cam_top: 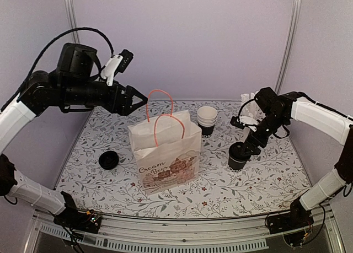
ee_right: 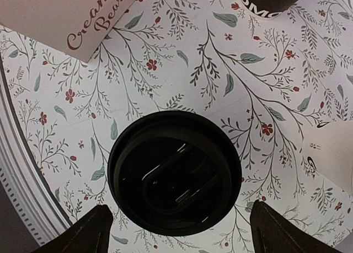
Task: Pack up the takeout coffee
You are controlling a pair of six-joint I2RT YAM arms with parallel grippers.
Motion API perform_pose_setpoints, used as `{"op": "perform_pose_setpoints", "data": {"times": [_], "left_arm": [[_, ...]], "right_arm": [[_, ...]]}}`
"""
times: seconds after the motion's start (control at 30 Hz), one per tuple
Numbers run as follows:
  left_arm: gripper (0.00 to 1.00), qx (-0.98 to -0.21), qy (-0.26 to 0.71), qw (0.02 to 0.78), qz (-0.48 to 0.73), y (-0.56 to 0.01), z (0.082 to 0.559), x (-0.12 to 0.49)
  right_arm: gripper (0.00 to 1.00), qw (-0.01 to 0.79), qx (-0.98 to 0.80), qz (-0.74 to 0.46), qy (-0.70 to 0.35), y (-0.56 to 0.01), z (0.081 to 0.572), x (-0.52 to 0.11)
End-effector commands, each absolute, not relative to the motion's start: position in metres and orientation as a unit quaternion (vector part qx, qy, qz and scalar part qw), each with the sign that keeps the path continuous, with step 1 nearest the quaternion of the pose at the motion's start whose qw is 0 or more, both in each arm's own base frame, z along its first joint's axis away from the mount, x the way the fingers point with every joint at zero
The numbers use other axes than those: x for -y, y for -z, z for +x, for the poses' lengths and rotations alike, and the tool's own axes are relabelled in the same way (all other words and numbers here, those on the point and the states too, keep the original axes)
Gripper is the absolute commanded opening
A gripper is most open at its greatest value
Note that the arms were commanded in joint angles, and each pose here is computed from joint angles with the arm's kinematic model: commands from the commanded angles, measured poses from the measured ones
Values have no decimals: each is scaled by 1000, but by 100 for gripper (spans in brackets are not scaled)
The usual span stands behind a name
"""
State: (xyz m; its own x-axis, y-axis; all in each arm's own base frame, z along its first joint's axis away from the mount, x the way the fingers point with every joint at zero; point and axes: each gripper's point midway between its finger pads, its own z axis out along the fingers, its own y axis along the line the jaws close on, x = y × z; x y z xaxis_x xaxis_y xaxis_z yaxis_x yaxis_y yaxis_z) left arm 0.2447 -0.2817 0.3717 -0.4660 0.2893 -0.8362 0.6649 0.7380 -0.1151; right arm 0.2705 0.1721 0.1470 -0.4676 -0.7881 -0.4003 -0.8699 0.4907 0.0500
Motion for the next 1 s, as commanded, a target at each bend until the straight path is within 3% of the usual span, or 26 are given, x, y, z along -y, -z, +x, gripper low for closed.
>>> {"op": "perform_pose_setpoints", "data": {"times": [0.0,0.7,0.97], "left_arm": [[83,-802,263,477,243,-388,240,275],[82,-808,280,465,231,-371,226,262],[82,-812,273,460,232,-363,226,261]], "right_arm": [[90,158,-854,-483,-111,-144,279,-174],[90,104,-853,-501,-98,-132,281,-189],[83,89,-856,-501,-91,-124,278,-189]]}}
